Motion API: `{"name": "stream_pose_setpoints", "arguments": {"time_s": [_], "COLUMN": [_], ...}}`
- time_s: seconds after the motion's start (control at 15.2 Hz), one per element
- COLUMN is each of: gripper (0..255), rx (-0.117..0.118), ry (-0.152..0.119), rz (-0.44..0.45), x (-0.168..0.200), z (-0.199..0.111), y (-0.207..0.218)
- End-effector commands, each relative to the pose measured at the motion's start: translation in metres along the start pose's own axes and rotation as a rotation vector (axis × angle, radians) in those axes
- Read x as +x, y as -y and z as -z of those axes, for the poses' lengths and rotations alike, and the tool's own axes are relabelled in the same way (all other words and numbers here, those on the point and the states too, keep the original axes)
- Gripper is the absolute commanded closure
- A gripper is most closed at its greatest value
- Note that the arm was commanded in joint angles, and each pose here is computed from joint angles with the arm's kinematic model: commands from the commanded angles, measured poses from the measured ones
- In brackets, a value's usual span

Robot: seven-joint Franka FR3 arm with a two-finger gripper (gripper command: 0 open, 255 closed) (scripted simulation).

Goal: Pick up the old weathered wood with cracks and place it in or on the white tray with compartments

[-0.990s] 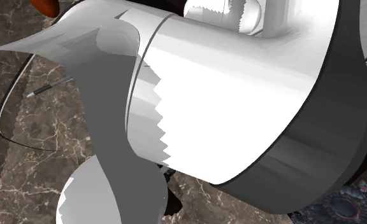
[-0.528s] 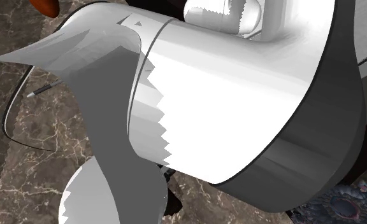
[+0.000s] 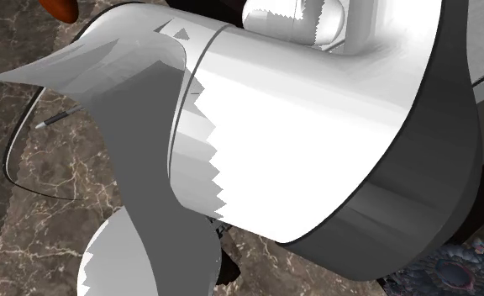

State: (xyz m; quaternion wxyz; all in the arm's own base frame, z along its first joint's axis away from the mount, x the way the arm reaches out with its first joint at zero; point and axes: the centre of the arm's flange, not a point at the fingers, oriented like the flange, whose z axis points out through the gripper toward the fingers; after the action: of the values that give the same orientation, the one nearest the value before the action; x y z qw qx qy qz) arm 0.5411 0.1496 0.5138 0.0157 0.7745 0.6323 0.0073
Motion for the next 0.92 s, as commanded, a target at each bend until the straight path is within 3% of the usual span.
{"name": "stream_pose_setpoints", "arguments": {"time_s": [0.0, 0.86], "gripper": [255, 255], "rx": [0.000, 0.000], "ry": [0.000, 0.000], "rz": [0.000, 0.000], "x": [0.000, -0.001], "z": [0.000, 0.063], "y": [0.000, -0.002]}}
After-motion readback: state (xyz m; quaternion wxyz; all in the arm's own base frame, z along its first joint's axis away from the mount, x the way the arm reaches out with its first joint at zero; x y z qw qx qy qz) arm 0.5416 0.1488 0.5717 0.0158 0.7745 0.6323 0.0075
